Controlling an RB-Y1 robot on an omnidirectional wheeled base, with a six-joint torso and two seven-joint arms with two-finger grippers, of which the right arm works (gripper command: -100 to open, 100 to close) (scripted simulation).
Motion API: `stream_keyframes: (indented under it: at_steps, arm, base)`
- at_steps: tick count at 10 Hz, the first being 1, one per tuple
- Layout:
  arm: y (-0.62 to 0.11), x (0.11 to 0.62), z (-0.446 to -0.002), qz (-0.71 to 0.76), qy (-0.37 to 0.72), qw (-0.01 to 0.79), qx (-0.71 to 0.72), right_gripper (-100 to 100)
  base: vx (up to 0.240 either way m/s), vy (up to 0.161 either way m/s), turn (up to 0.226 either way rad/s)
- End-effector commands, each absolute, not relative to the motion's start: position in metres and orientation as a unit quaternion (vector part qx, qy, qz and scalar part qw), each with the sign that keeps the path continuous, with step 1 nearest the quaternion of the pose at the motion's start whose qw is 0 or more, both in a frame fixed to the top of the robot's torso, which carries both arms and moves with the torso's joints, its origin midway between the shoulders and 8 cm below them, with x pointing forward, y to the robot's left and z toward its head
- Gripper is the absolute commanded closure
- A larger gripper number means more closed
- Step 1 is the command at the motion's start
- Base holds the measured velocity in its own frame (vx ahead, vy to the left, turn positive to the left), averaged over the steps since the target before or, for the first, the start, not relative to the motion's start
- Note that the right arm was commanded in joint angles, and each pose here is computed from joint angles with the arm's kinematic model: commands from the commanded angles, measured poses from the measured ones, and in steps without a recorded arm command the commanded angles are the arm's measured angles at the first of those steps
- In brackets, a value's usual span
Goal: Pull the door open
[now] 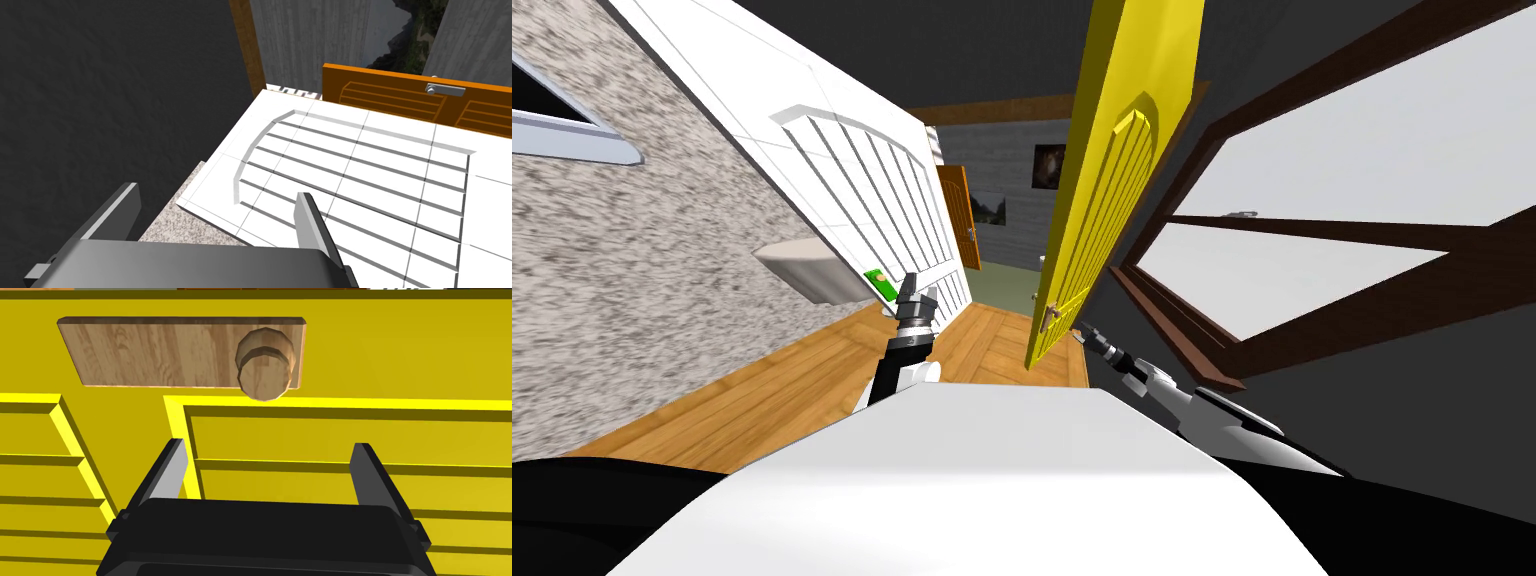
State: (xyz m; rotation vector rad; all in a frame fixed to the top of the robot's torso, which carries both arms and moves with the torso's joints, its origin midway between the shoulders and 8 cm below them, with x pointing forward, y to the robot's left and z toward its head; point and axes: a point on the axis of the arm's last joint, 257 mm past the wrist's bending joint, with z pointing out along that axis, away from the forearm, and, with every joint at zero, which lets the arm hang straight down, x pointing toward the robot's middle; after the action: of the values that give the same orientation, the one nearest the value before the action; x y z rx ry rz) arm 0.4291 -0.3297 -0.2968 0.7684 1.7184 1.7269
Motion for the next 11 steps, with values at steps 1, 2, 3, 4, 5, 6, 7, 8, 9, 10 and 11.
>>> stream_keyframes:
  at_steps: [1, 2, 3, 4, 5, 6, 7, 8, 9, 10, 11]
  arm:
    - [-0.33, 0.429, -0.297, 0.647, 0.644, 0.289, 0.288, -100]
    - [-0.329, 0.437, -0.297, 0.646, 0.64, 0.295, 0.293, -100]
    - [-0.328, 0.439, -0.297, 0.645, 0.639, 0.297, 0.295, -100]
    - [-0.326, 0.444, -0.296, 0.645, 0.637, 0.3, 0.298, -100]
    - [-0.325, 0.448, -0.296, 0.644, 0.635, 0.303, 0.3, -100]
    - [-0.324, 0.451, -0.296, 0.643, 0.633, 0.306, 0.303, -100]
    - [-0.325, 0.449, -0.296, 0.644, 0.634, 0.304, 0.301, -100]
    - [-0.325, 0.449, -0.296, 0.644, 0.634, 0.304, 0.301, 100]
    - [-0.325, 0.449, -0.296, 0.644, 0.634, 0.304, 0.301, 100]
    - [-0.325, 0.449, -0.296, 0.644, 0.634, 0.304, 0.301, 100]
    - [-0.325, 0.449, -0.296, 0.644, 0.634, 0.304, 0.301, 100]
  base:
    - [-0.041, -0.091, -0.021]
    - [0.105, 0.053, 0.13]
    - [0.151, 0.146, 0.089]
    - [0.14, 0.166, 0.07]
    - [0.147, 0.134, 0.079]
    - [0.142, 0.147, 0.074]
    - [0.066, 0.075, 0.009]
    - [-0.004, -0.008, -0.008]
    - [-0.023, -0.028, 0.021]
    - [-0.019, -0.023, 0.014]
    - [-0.012, -0.014, -0.008]
